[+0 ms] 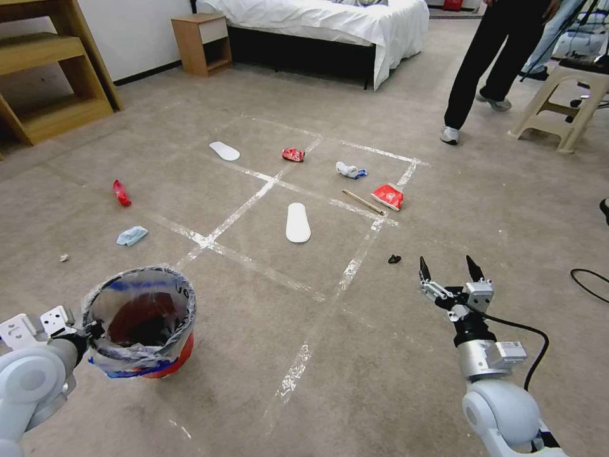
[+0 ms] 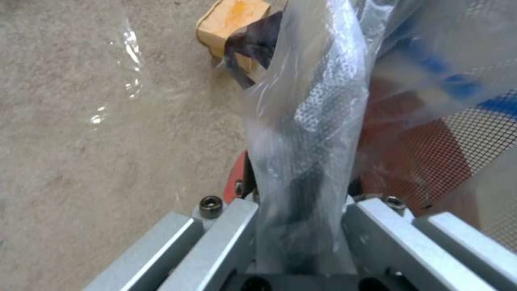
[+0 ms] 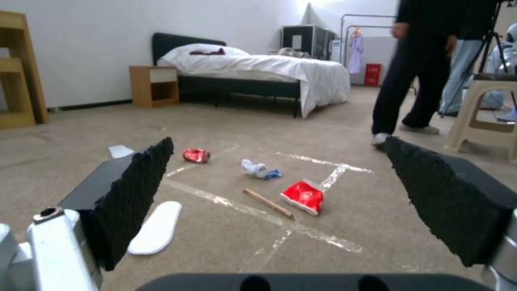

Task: Pick up the trash bin and place the garbage on the floor into it.

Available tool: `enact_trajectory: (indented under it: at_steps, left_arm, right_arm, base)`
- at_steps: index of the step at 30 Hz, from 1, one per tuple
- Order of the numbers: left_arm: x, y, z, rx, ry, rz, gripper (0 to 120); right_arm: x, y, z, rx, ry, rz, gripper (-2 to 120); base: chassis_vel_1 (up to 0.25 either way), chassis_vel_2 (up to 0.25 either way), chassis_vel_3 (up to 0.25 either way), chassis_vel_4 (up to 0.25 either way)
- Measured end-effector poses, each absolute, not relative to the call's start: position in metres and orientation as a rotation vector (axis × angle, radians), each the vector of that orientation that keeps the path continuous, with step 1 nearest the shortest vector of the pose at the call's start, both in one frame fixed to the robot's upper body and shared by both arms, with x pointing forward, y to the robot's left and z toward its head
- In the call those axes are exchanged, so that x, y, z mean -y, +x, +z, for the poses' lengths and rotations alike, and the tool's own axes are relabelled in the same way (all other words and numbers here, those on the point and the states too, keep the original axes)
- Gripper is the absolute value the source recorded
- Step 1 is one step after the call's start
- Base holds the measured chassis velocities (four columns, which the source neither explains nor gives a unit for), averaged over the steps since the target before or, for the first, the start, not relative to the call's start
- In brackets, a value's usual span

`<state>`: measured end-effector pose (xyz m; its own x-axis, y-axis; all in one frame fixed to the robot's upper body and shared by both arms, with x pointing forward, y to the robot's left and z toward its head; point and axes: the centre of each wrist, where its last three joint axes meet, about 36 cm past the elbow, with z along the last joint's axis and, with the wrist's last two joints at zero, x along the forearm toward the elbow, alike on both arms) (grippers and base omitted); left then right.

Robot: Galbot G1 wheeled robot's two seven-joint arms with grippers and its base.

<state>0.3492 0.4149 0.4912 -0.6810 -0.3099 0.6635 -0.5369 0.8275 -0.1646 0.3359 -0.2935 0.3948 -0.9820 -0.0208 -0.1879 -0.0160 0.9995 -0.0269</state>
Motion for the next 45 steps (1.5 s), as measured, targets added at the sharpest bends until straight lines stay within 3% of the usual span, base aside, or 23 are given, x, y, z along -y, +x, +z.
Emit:
enact_trajectory:
  at_steps: [45]
  left_arm:
    - [-0.4156,0.3525,0.4890,2.361,0.622,0.451,1]
  right_arm:
    - [0.2903,0.3407,0.3902,-2.955,-0.090,-0.033,100]
  base:
    - [-0.082,0.085,0.080,-0.079]
